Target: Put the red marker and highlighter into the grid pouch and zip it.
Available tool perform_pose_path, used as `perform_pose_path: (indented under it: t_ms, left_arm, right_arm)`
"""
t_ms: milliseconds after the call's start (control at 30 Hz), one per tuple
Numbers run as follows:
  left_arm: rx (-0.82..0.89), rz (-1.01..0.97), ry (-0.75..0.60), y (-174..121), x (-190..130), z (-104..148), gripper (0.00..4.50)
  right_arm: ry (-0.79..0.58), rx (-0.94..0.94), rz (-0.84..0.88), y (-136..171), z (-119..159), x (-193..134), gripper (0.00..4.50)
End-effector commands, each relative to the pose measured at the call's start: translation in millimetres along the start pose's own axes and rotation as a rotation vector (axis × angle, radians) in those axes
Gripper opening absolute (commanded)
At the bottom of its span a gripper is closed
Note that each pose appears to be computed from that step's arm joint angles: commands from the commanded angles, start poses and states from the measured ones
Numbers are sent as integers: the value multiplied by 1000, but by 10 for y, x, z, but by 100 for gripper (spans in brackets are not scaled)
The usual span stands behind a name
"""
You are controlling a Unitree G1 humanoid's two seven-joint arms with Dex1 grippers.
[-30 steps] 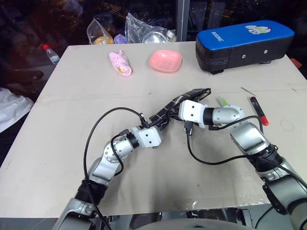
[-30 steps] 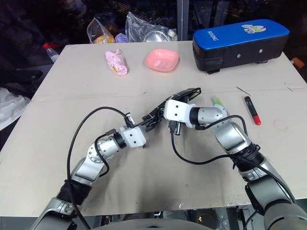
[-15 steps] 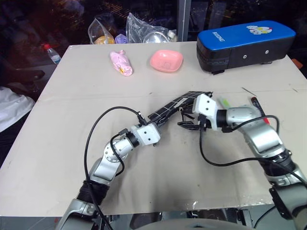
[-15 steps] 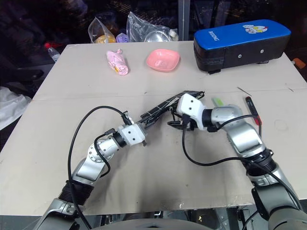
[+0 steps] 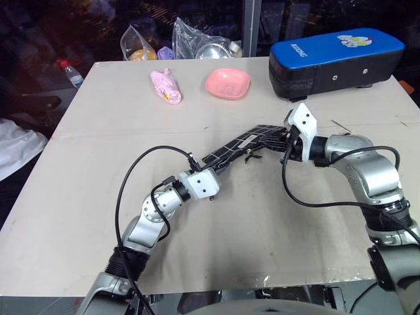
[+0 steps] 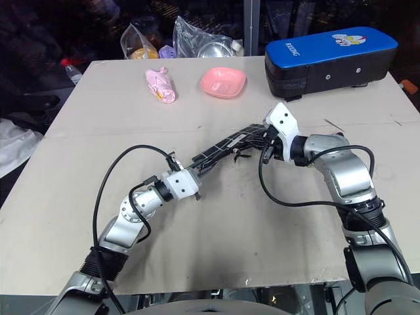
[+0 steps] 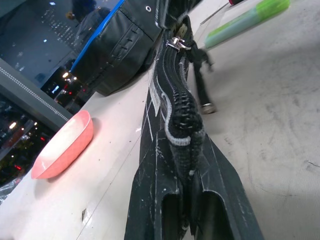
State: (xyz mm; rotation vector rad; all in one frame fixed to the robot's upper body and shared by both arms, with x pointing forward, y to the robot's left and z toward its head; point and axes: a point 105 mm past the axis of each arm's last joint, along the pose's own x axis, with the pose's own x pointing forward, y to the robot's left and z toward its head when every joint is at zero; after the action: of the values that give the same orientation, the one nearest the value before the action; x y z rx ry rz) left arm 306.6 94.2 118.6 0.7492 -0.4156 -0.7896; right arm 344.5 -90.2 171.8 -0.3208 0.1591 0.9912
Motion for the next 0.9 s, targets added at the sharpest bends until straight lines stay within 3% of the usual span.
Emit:
perform_pose_path:
  t_ms: [33, 533, 767, 900]
  left_arm:
    - [6, 42, -32, 98, -13, 65, 0]
    - [1, 57, -24, 129, -20, 40, 0]
    - [0, 55, -26, 122, -5, 40, 0]
    - [2, 55, -29, 130, 7, 42, 0]
  right_arm:
    - [-16, -38, -21, -37, 65, -20, 4]
    - [-17, 5, -113, -255, -4, -158, 4]
    - [-12, 45, -2, -63, -49, -275, 4]
    - [3, 57, -54, -120, -127, -236, 4]
